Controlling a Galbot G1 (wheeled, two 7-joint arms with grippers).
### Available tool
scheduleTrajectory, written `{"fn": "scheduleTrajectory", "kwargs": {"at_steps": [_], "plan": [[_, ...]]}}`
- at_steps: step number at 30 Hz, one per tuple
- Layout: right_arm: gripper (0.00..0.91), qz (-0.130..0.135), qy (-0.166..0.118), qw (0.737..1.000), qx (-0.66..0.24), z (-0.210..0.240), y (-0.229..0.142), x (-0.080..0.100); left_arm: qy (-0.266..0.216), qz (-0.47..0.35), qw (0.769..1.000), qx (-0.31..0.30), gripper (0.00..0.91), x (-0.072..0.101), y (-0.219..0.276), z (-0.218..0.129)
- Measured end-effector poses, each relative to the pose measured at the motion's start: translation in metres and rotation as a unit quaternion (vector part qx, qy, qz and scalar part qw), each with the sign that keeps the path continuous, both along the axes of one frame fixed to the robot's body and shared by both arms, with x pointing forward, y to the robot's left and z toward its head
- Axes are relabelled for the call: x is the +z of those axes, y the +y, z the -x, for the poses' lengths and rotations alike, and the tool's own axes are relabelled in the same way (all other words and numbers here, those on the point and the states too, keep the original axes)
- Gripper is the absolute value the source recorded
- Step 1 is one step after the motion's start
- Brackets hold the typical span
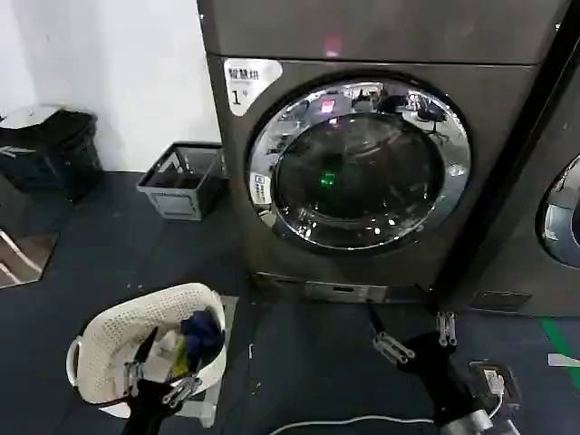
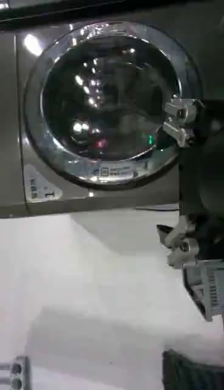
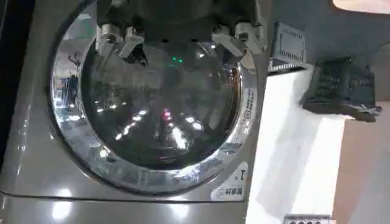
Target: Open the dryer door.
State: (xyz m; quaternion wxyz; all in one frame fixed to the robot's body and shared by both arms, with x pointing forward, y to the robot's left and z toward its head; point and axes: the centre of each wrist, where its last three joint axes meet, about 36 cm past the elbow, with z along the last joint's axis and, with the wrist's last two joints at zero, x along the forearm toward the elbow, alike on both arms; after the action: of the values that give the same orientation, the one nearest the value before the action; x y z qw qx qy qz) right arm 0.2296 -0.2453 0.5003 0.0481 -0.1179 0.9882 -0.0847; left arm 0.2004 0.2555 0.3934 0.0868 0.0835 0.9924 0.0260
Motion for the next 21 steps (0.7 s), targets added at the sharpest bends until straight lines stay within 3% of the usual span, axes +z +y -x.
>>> {"fn": "scheduleTrajectory", "kwargs": {"at_steps": [3, 8, 21], "plan": [[0.907, -0.019, 0.02, 0.999, 0.015, -0.005, -0.004, 0.002, 0.002, 0.005, 1.0, 0.002, 0.907, 0.001, -0.001, 0.0], [0.907, -0.029, 0.024, 0.998, 0.058, -0.024, -0.015, 0.001, 0.003, 0.003, 1.0, 0.002, 0.907, 0.002, -0.001, -0.001], [0.907, -0.006, 0.014, 0.988, 0.154, -0.119, -0.051, -0.008, 0.011, -0.002, 1.0, -0.003, 0.907, 0.008, -0.002, -0.005]]}}
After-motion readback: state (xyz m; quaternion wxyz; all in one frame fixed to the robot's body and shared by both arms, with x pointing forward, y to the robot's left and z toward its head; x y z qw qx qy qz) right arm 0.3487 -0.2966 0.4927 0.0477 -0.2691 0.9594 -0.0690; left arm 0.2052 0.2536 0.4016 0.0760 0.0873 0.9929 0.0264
